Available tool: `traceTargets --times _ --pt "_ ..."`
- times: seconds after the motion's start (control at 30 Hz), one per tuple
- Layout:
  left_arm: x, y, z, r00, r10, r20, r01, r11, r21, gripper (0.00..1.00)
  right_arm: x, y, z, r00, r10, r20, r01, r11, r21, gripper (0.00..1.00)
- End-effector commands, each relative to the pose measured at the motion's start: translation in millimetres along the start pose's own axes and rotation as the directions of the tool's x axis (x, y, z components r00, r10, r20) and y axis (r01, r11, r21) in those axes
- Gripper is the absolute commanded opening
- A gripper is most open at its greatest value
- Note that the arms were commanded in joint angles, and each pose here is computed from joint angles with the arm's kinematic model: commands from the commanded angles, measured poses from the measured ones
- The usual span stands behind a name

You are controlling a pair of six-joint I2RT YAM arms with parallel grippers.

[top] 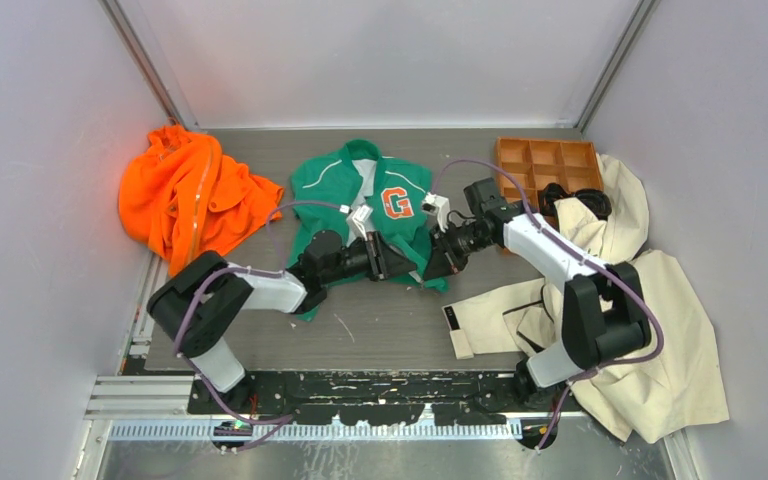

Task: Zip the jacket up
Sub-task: Adjust the jacket at the center of the board.

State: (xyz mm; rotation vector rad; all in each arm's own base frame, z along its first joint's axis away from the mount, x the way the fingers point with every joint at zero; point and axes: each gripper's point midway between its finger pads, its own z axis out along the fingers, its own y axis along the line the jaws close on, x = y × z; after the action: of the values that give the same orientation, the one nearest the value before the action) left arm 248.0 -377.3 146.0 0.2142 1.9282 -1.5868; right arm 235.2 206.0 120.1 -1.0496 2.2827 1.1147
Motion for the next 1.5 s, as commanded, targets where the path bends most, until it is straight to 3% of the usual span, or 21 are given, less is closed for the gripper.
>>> traceTargets --times 0.0,0.07,0.27,0.47,0.67,0.83,1.03,1.47 --pt "-17 15 -24 0.992 0.119 0.048 -0.109 0.978 -0.178 0.36 0 -8 11 0.997 0.075 -0.021 -0.075 0.997 -0.023 0.03" --pt "-17 19 -41 0.987 0.164 0.005 -0.156 0.952 -0.264 0.42 5 -17 19 0.990 0.128 -0.052 -0.129 0.992 -0.008 0.03" --pt "-6 35 -90 0.960 0.257 -0.115 -0.281 0.859 -0.427 0.45 12 -62 25 0.971 0.224 -0.083 -0.205 0.961 0.185 0.03" --pt "0 48 -110 0.950 0.290 -0.115 -0.309 0.823 -0.476 0.50 11 -74 23 0.970 0.237 -0.054 -0.218 0.948 0.233 0.03" --pt "1 43 -89 0.965 0.250 -0.080 -0.260 0.875 -0.409 0.50 18 -35 36 0.969 0.193 -0.157 -0.192 0.981 0.018 0.04" --pt "8 44 -56 0.990 0.136 -0.035 -0.140 0.936 -0.324 0.49 22 -34 41 0.970 0.148 -0.192 -0.139 0.988 0.060 0.04" --pt "15 64 -28 0.998 0.053 -0.034 -0.061 0.948 -0.313 0.48 23 -35 39 0.970 0.144 -0.196 -0.131 0.989 0.075 0.04" --pt "-18 84 30 0.998 0.066 -0.023 -0.070 0.941 -0.331 0.44 19 -51 36 0.967 0.183 -0.180 -0.150 0.972 0.182 0.05"
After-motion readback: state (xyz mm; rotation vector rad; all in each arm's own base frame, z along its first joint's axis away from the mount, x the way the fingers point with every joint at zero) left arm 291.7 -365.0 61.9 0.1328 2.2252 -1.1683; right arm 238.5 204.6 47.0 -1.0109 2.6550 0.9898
